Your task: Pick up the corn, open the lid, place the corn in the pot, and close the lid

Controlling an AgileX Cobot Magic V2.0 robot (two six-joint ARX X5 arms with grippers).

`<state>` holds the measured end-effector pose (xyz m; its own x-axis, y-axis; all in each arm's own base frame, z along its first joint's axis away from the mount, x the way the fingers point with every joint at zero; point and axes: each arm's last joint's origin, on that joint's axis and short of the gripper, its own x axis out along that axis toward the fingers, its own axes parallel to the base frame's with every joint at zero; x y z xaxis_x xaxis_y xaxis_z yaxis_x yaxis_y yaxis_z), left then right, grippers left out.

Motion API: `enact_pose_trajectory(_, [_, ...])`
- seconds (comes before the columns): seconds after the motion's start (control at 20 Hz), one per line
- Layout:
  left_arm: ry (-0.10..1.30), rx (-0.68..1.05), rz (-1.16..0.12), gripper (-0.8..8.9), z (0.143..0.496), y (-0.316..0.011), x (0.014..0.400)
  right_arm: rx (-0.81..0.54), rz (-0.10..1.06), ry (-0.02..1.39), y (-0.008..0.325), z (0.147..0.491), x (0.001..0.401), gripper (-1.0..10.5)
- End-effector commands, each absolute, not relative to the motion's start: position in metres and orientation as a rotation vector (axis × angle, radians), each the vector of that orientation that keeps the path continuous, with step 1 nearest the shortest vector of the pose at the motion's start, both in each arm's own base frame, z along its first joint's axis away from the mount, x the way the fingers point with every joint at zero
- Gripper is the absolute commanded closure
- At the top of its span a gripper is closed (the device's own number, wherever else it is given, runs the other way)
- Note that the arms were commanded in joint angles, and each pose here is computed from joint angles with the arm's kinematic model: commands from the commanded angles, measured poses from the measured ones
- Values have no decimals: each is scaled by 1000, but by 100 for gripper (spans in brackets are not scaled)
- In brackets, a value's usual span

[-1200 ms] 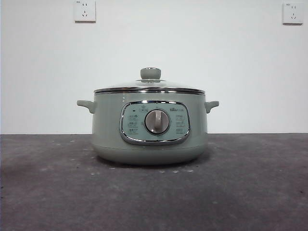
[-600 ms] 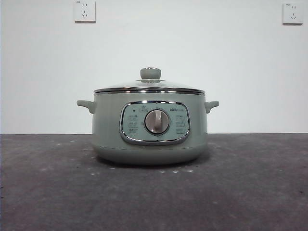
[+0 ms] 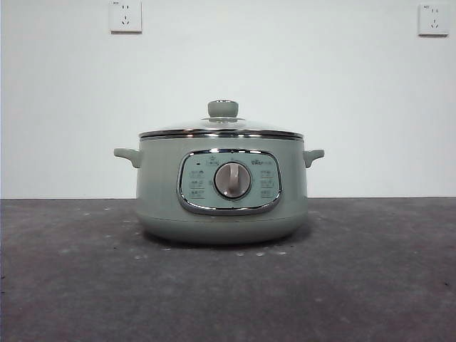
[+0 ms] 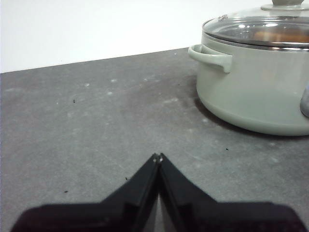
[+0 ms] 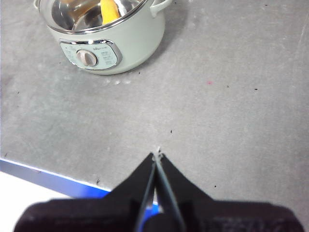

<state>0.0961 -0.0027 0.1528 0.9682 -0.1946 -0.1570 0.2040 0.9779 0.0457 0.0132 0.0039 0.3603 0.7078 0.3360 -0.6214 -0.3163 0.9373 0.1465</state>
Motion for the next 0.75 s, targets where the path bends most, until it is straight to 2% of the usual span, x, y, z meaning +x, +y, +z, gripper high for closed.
enact_pose_trajectory(0.05, [158,54,-199,817,150,-2,97,22,353,726,4,356,13,945])
enact_pose_trajectory(0.3, [158,54,-200,817,150,-2,97,21,349,725,3,356,13,945])
enact_pose_trajectory(0.45, [158,54,-199,817,150,-2,97,-54,235,670,0,357,14,945])
enact_pose_trajectory(0.55, [158,54,-199,817,150,-2,97,-61,164,571,2,363,21,945])
enact_pose_trajectory(0.75, [160,54,-199,817,150,-2,97,-35,169,271,9,359,41,945])
